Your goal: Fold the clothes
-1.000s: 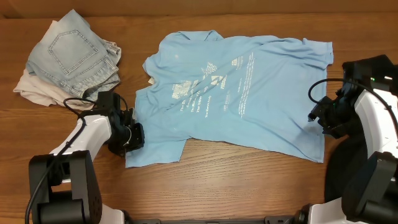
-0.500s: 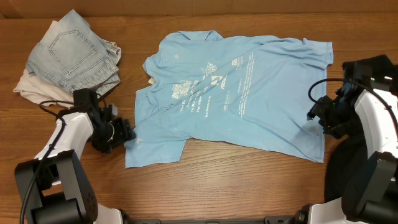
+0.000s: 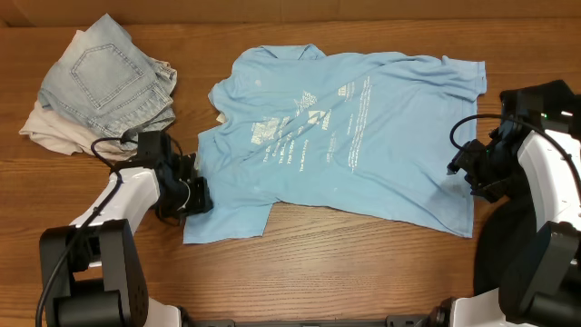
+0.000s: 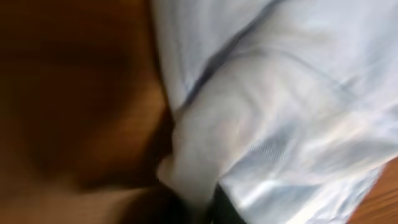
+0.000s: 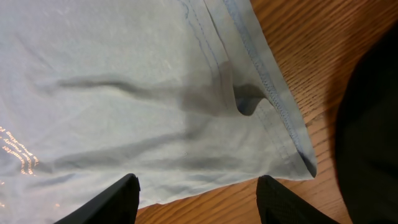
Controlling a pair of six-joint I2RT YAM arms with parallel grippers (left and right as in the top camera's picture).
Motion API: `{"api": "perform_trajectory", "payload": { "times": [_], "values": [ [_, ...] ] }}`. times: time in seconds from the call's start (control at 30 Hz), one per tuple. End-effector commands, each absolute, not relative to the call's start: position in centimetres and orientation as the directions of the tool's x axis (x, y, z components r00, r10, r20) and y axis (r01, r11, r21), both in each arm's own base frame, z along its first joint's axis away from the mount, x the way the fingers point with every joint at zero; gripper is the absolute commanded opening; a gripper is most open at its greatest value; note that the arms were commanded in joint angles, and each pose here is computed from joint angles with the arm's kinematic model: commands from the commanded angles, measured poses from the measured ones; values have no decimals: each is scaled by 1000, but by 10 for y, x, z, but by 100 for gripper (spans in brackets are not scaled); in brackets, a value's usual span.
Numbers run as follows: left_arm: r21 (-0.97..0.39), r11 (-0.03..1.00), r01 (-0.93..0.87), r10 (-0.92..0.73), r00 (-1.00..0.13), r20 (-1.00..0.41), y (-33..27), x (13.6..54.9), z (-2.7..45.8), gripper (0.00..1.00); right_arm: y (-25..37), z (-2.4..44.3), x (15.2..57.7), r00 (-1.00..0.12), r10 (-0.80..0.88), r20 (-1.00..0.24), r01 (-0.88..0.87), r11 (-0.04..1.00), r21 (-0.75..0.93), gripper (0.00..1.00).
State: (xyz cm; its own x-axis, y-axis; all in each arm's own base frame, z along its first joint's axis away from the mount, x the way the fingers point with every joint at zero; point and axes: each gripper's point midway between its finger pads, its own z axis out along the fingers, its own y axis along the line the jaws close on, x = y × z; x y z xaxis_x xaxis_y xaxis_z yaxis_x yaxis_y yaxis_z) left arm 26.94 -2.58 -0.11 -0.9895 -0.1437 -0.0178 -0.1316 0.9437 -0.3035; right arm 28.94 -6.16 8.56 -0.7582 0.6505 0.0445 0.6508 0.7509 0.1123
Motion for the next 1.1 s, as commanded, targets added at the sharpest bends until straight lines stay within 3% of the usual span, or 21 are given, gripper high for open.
{"api": "perform_trajectory", "payload": {
  "times": [0.0,0.2,0.37,0.43,0.47,0.6,0.77,0.97,1.07],
  "values": [
    [-170,954,-247,-235,-968,88,0,244,-7,4,-61,94,295,-764,645,19,641,756,131,64],
    [120,869,-480,-494,-856,153,79,225,37,4,-52,91,278,-761,642,91,648,752,118,68],
    [56,818,-572,-574,-809,122,99,239,63,4,-38,72,264,-765,626,149,642,757,120,67],
    [29,815,-578,-577,-809,112,98,245,64,4,-28,62,264,-776,610,161,630,762,149,53],
    [25,817,-576,-575,-810,113,96,245,64,4,-22,58,264,-782,600,167,623,763,172,50],
    [26,834,-552,-551,-827,114,92,247,64,4,-1,33,276,-830,548,105,556,796,239,59],
    [30,840,-542,-541,-833,115,91,247,64,4,3,19,296,-851,526,-7,505,820,269,59],
    [35,847,-530,-530,-840,115,93,246,64,4,1,18,298,-850,526,-21,503,823,264,33],
    [34,848,-529,-529,-842,108,93,247,64,4,1,18,299,-850,526,-24,502,823,265,33]
  ]
}}
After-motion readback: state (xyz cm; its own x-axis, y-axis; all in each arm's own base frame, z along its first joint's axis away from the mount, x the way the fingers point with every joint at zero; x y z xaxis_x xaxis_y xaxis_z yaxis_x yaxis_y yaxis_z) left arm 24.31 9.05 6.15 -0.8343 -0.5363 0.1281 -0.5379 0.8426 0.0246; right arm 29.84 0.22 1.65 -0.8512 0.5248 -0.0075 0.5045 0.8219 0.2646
